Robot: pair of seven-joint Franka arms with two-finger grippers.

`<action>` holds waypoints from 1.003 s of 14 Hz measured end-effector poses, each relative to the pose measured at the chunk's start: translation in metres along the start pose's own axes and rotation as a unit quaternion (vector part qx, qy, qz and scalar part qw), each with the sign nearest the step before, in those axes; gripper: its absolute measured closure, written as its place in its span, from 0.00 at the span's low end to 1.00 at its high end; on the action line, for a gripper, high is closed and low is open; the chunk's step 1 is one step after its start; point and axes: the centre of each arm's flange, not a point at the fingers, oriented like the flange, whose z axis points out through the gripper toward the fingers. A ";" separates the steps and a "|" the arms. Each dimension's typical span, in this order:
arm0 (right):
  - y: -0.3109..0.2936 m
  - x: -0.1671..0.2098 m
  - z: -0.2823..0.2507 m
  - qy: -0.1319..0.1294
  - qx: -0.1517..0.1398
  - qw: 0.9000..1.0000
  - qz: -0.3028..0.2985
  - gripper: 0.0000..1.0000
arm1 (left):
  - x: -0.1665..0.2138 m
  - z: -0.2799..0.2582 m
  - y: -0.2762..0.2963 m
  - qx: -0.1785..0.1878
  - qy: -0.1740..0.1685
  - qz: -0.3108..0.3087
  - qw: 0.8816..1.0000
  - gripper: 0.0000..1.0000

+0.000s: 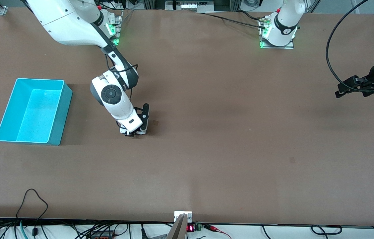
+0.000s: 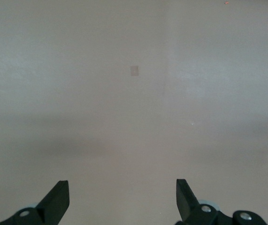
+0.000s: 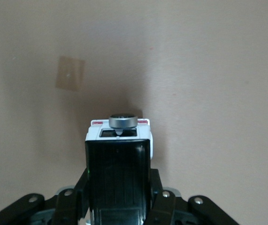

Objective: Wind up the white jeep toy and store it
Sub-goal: 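Lift the jeep off the table with the right gripper, then carry the jeep over the blue bin and lower it inside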

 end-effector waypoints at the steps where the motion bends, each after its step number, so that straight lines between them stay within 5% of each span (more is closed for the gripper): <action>1: 0.005 -0.002 -0.006 0.001 -0.005 1.000 0.021 0.49 | 0.000 0.000 0.000 0.000 0.000 0.000 1.000 0.00; 7: 0.055 -0.088 -0.094 -0.041 -0.027 0.977 0.209 0.49 | 0.000 0.000 -0.001 0.000 0.000 -0.001 1.000 0.00; 14: 0.076 -0.277 -0.163 -0.086 0.010 0.898 0.432 0.49 | 0.000 0.000 0.006 0.000 0.000 0.006 1.000 0.00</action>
